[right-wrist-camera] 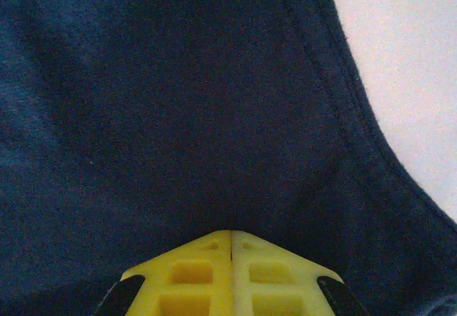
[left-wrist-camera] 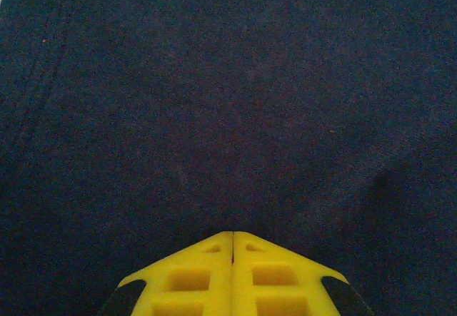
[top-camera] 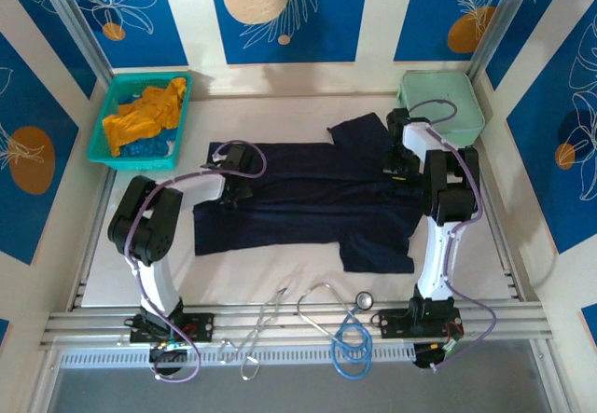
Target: Fold and stack the t-shirts
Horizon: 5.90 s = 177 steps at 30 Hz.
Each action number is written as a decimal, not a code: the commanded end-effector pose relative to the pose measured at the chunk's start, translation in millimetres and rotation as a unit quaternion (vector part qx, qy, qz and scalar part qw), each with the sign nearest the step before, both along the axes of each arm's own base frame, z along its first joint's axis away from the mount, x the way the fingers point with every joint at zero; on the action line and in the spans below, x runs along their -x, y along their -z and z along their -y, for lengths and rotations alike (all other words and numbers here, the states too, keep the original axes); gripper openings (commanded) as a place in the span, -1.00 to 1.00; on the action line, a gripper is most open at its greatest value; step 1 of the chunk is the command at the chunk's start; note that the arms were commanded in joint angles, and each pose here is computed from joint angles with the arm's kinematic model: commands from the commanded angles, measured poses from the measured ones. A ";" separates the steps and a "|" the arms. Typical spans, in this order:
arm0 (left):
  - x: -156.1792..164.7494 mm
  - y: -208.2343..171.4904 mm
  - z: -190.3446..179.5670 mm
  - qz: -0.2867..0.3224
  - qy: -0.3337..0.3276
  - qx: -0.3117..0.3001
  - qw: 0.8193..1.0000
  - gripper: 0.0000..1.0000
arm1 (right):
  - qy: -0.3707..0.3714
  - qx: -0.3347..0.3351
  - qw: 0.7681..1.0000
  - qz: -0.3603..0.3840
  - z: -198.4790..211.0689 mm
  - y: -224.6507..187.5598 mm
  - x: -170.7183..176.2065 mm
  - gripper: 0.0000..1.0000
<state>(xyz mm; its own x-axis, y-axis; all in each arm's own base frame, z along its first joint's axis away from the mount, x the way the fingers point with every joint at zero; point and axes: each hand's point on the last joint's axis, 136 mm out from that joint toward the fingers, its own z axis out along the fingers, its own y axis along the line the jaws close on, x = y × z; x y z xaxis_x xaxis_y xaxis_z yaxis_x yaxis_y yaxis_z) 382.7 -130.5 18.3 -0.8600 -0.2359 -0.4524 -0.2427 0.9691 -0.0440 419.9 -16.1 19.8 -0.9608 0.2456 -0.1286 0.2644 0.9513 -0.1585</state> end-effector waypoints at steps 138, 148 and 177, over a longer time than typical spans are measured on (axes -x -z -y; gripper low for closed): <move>-67.6 -76.9 -68.9 -0.054 0.128 -0.016 0.990 -1.00 | -0.026 -0.077 0.997 0.005 -74.9 -37.4 -17.1 -1.00; -65.3 -70.0 -72.7 -0.061 0.125 -0.025 0.990 -1.00 | -0.022 -0.086 0.996 -0.025 -118.8 -3.5 31.6 -0.82; -68.7 -78.9 -66.1 -0.048 0.129 -0.011 0.990 -1.00 | 0.011 -0.034 0.996 0.083 -22.1 -53.1 -72.3 -0.14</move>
<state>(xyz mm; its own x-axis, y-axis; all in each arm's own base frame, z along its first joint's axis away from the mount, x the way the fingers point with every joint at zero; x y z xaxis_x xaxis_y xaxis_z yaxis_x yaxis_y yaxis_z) 449.1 -59.6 81.6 -0.9427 0.0120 -0.3335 0.0098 0.9999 0.0082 482.6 9.8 74.0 -0.9171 0.3031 -0.2591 0.3210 0.9466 -0.0287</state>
